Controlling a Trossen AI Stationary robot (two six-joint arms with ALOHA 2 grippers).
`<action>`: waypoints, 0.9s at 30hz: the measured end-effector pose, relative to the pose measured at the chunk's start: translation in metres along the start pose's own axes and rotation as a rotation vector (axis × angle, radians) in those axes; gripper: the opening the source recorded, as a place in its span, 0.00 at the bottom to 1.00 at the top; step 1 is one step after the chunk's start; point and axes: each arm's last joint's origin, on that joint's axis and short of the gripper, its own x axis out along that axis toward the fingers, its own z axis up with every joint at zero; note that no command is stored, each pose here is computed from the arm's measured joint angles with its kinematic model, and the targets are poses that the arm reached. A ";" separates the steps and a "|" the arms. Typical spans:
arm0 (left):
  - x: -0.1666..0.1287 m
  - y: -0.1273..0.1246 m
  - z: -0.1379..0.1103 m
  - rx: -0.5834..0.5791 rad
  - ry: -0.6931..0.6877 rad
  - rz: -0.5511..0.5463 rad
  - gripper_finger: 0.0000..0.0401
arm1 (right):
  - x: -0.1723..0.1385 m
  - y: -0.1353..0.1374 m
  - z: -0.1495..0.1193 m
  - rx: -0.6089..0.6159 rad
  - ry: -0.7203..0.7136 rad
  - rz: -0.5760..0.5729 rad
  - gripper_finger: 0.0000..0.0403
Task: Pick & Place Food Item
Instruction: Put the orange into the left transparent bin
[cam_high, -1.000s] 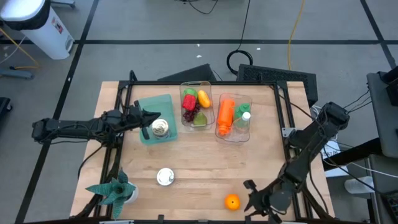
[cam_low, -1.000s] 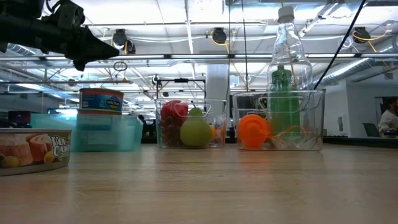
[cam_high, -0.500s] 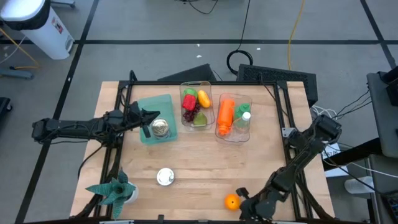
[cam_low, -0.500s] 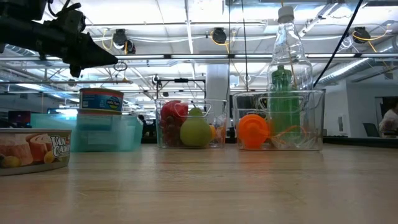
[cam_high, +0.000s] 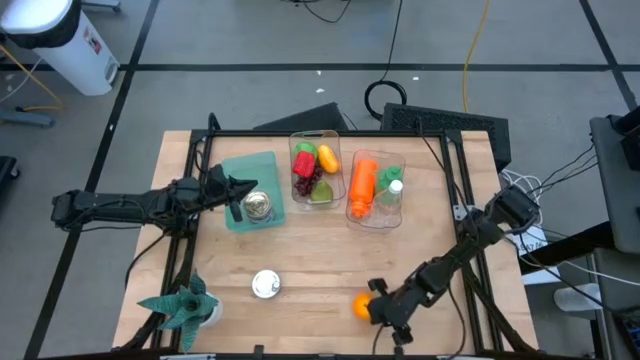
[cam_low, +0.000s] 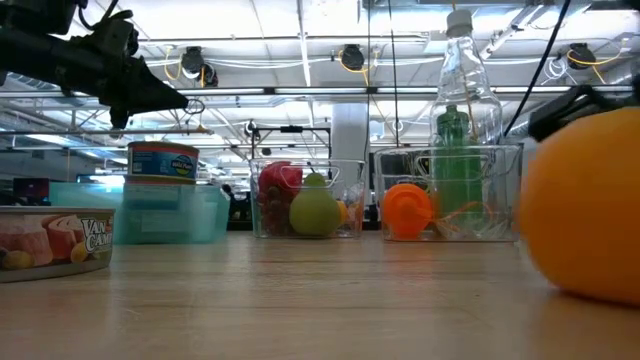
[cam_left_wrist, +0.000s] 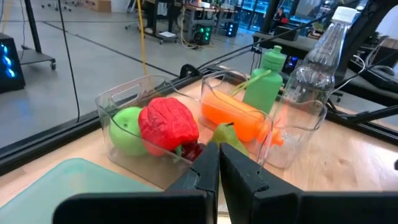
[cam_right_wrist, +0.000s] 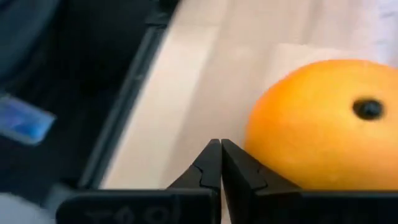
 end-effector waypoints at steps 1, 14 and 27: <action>0.000 0.000 0.000 0.000 0.001 -0.002 0.05 | 0.000 -0.004 0.000 0.002 -0.011 -0.023 0.00; 0.002 -0.017 0.000 0.052 0.007 -0.220 0.02 | -0.023 -0.014 0.010 -0.179 -0.159 -0.356 0.00; 0.047 -0.100 0.044 0.155 0.073 -0.332 0.00 | -0.096 -0.013 -0.045 -0.125 -0.445 -0.382 0.00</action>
